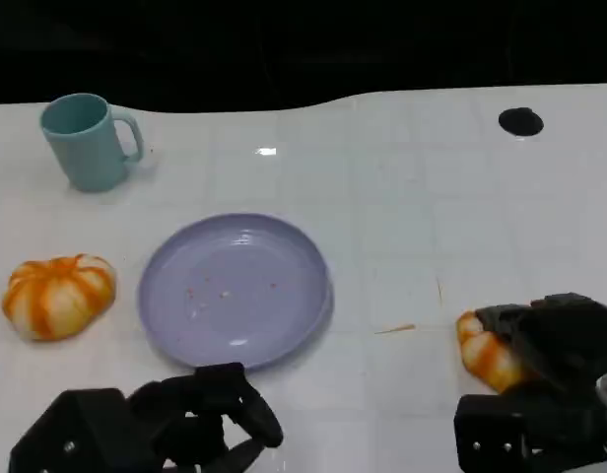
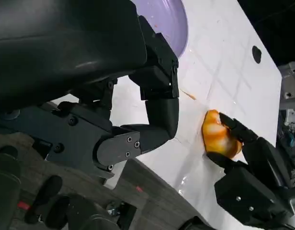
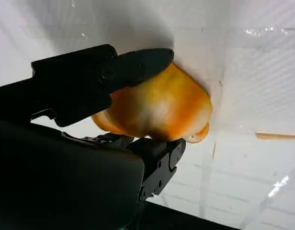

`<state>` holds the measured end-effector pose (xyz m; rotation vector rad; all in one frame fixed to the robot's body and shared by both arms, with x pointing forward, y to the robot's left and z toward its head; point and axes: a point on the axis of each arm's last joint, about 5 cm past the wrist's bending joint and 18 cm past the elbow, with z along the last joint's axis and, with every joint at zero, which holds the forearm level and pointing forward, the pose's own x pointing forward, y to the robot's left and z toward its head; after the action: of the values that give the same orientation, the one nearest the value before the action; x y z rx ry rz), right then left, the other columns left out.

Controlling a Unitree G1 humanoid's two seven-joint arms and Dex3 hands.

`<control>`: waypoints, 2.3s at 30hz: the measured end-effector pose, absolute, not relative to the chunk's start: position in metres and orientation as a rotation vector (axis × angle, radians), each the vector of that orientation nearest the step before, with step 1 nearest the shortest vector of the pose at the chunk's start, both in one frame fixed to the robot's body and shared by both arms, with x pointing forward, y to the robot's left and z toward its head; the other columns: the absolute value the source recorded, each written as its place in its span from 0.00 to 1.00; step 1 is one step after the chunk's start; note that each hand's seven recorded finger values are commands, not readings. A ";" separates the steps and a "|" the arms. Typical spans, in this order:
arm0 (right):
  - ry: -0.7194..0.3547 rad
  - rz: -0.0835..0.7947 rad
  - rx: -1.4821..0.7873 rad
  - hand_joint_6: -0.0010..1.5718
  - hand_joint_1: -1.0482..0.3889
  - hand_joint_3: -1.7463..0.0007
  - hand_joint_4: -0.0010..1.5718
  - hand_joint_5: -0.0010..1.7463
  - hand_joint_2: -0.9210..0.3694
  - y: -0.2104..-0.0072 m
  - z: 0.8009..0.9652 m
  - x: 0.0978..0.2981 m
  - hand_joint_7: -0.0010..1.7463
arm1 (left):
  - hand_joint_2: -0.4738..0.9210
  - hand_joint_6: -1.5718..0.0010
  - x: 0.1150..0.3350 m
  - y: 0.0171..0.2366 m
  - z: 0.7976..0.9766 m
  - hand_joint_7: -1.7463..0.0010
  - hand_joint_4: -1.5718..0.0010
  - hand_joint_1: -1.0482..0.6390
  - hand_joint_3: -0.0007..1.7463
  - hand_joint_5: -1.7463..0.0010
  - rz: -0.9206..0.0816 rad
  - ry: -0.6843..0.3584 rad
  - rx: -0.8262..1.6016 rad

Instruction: Grasp the bread from the table and place it into the plate.

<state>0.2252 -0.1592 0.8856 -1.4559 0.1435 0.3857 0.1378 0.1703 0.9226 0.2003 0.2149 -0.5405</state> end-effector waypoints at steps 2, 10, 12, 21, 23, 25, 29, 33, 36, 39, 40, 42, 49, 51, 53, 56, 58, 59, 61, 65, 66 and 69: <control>0.101 0.338 -1.405 0.61 0.53 0.90 0.55 0.35 0.00 -0.159 0.878 0.226 0.07 | 0.96 0.62 0.138 0.170 0.923 0.17 0.60 0.42 0.35 0.00 -0.542 0.214 0.200; -0.175 0.106 -1.204 0.50 0.62 0.53 0.57 1.00 0.29 -0.162 0.853 0.223 0.85 | 0.96 0.63 0.137 0.169 0.924 0.17 0.60 0.42 0.35 0.00 -0.543 0.213 0.203; -0.189 0.096 -1.188 0.49 0.62 0.48 0.57 1.00 0.33 -0.162 0.853 0.224 0.88 | 0.96 0.63 0.137 0.169 0.924 0.17 0.60 0.42 0.36 0.00 -0.542 0.213 0.207; -0.246 0.084 -1.152 0.50 0.67 0.43 0.59 1.00 0.41 -0.159 0.855 0.225 0.90 | 0.96 0.63 0.137 0.168 0.924 0.16 0.60 0.42 0.36 0.00 -0.545 0.214 0.211; -0.263 0.083 -1.143 0.49 0.67 0.43 0.60 1.00 0.41 -0.158 0.856 0.225 0.94 | 0.96 0.63 0.137 0.168 0.924 0.16 0.60 0.42 0.36 0.00 -0.545 0.214 0.215; -0.285 0.079 -1.131 0.45 0.67 0.46 0.60 1.00 0.42 -0.157 0.857 0.225 0.99 | 0.96 0.63 0.137 0.168 0.924 0.16 0.60 0.42 0.36 0.00 -0.544 0.214 0.218; -0.346 0.072 -1.068 0.44 0.66 0.40 0.60 1.00 0.44 -0.147 0.864 0.227 1.00 | 0.96 0.63 0.137 0.168 0.924 0.16 0.60 0.42 0.36 0.00 -0.543 0.213 0.224; -0.405 0.086 -0.964 0.44 0.66 0.36 0.60 1.00 0.43 -0.129 0.878 0.230 1.00 | 0.96 0.63 0.137 0.167 0.924 0.16 0.60 0.42 0.36 0.00 -0.547 0.211 0.223; -0.411 0.113 -0.888 0.45 0.65 0.32 0.61 1.00 0.44 -0.117 0.884 0.231 1.00 | 0.96 0.63 0.137 0.165 0.924 0.17 0.59 0.43 0.36 0.00 -0.551 0.211 0.220; -0.416 0.145 -0.838 0.46 0.64 0.29 0.61 1.00 0.44 -0.104 0.889 0.233 0.98 | 0.96 0.63 0.137 0.164 0.924 0.17 0.59 0.43 0.36 0.00 -0.556 0.209 0.216; -0.419 0.154 -0.822 0.48 0.64 0.27 0.61 1.00 0.45 -0.100 0.891 0.234 0.93 | 0.96 0.63 0.137 0.163 0.924 0.17 0.59 0.43 0.36 0.00 -0.558 0.209 0.213; -0.425 0.176 -0.789 0.49 0.64 0.25 0.60 1.00 0.45 -0.093 0.894 0.235 0.89 | 0.95 0.63 0.137 0.162 0.924 0.17 0.59 0.43 0.36 0.00 -0.561 0.208 0.207; -0.392 0.281 -0.702 0.44 0.66 0.27 0.57 1.00 0.45 -0.067 0.898 0.243 0.96 | 0.96 0.62 0.136 0.159 0.925 0.18 0.59 0.43 0.37 0.00 -0.568 0.205 0.209; -0.395 0.300 -0.689 0.44 0.65 0.27 0.57 1.00 0.44 -0.058 0.900 0.248 0.96 | 0.95 0.62 0.135 0.158 0.925 0.18 0.59 0.43 0.37 0.00 -0.571 0.205 0.206; -0.388 0.320 -0.669 0.43 0.65 0.29 0.56 1.00 0.42 -0.051 0.902 0.252 0.96 | 0.95 0.62 0.135 0.157 0.925 0.18 0.58 0.43 0.37 0.00 -0.576 0.204 0.201; -0.378 0.366 -0.654 0.42 0.64 0.30 0.55 1.00 0.41 -0.037 0.903 0.256 0.96 | 0.95 0.62 0.135 0.155 0.925 0.17 0.58 0.43 0.37 0.00 -0.580 0.202 0.197; -0.376 0.390 -0.652 0.41 0.64 0.31 0.55 1.00 0.39 -0.028 0.904 0.258 0.97 | 0.95 0.62 0.134 0.153 0.924 0.17 0.58 0.43 0.37 0.00 -0.582 0.202 0.194; -0.371 0.400 -0.652 0.40 0.64 0.32 0.55 1.00 0.39 -0.025 0.903 0.259 0.99 | 0.95 0.62 0.134 0.153 0.924 0.17 0.58 0.43 0.37 0.00 -0.583 0.202 0.194; -0.360 0.420 -0.652 0.40 0.63 0.32 0.55 1.00 0.38 -0.017 0.903 0.262 1.00 | 0.95 0.62 0.134 0.152 0.924 0.18 0.58 0.42 0.38 0.00 -0.583 0.202 0.200; -0.336 0.453 -0.652 0.40 0.62 0.34 0.54 1.00 0.35 -0.003 0.902 0.265 0.95 | 0.94 0.62 0.133 0.151 0.924 0.18 0.58 0.42 0.38 0.00 -0.581 0.202 0.210; -0.329 0.457 -0.651 0.38 0.62 0.38 0.49 0.99 0.32 0.000 0.901 0.265 0.88 | 0.94 0.61 0.133 0.151 0.924 0.17 0.57 0.42 0.38 0.00 -0.581 0.202 0.211; -0.290 0.477 -0.641 0.42 0.62 0.56 0.39 0.75 0.22 0.007 0.900 0.266 0.54 | 0.94 0.61 0.133 0.151 0.924 0.17 0.57 0.42 0.38 0.00 -0.577 0.200 0.216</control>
<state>0.2656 0.0069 0.8999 -0.6406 -0.2895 0.4765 0.1330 0.1505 0.9239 0.2163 0.2004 -0.5773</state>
